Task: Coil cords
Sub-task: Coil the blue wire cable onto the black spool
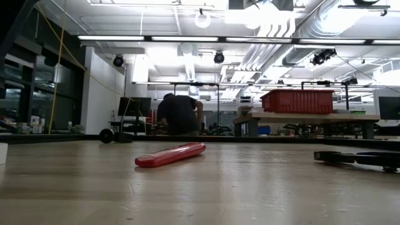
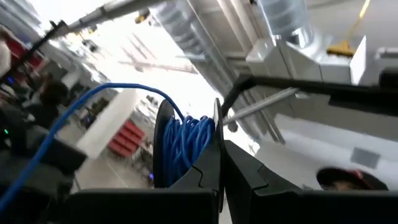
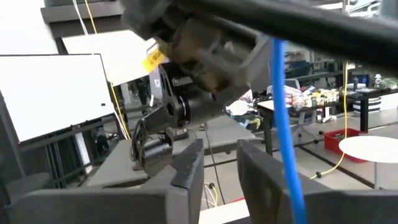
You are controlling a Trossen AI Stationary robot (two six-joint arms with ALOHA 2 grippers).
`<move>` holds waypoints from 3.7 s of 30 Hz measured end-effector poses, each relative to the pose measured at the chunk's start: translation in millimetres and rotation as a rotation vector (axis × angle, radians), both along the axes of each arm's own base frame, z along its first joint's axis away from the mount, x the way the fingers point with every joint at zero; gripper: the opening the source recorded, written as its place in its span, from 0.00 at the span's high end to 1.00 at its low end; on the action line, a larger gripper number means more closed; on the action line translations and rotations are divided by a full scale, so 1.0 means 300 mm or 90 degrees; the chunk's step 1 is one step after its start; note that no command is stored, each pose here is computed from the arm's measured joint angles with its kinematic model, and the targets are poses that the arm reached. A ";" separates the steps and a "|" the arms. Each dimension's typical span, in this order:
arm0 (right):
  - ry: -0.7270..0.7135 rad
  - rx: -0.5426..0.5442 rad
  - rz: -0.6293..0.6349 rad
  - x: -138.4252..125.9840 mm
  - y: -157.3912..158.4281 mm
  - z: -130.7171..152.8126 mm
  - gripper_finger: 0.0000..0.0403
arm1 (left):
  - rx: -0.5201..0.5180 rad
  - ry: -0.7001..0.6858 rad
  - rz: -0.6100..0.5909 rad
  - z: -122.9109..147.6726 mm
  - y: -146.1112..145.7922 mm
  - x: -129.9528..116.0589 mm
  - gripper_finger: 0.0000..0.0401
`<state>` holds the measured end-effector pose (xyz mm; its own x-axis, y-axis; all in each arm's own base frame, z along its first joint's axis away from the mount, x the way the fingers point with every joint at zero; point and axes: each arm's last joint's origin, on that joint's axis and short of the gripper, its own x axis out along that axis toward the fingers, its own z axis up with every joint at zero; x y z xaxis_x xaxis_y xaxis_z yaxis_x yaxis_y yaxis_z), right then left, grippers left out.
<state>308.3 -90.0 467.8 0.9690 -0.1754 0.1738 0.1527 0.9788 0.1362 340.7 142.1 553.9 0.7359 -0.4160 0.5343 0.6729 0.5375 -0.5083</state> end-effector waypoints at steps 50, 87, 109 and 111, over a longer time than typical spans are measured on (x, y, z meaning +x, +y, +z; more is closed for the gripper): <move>-0.026 0.010 -0.027 0.013 -0.002 0.002 0.70 | -0.044 -0.309 0.212 0.076 0.046 -0.113 1.00; -0.105 0.000 0.010 0.079 -0.006 -0.008 0.64 | 0.020 -0.204 0.191 0.044 -0.063 -0.008 1.00; -0.077 0.015 0.010 0.083 -0.008 -0.022 0.71 | 0.019 -0.193 0.163 0.043 -0.063 -0.009 1.00; -0.075 0.004 0.008 0.082 -0.008 -0.022 0.70 | 0.018 -0.191 0.158 0.043 -0.064 -0.009 1.00</move>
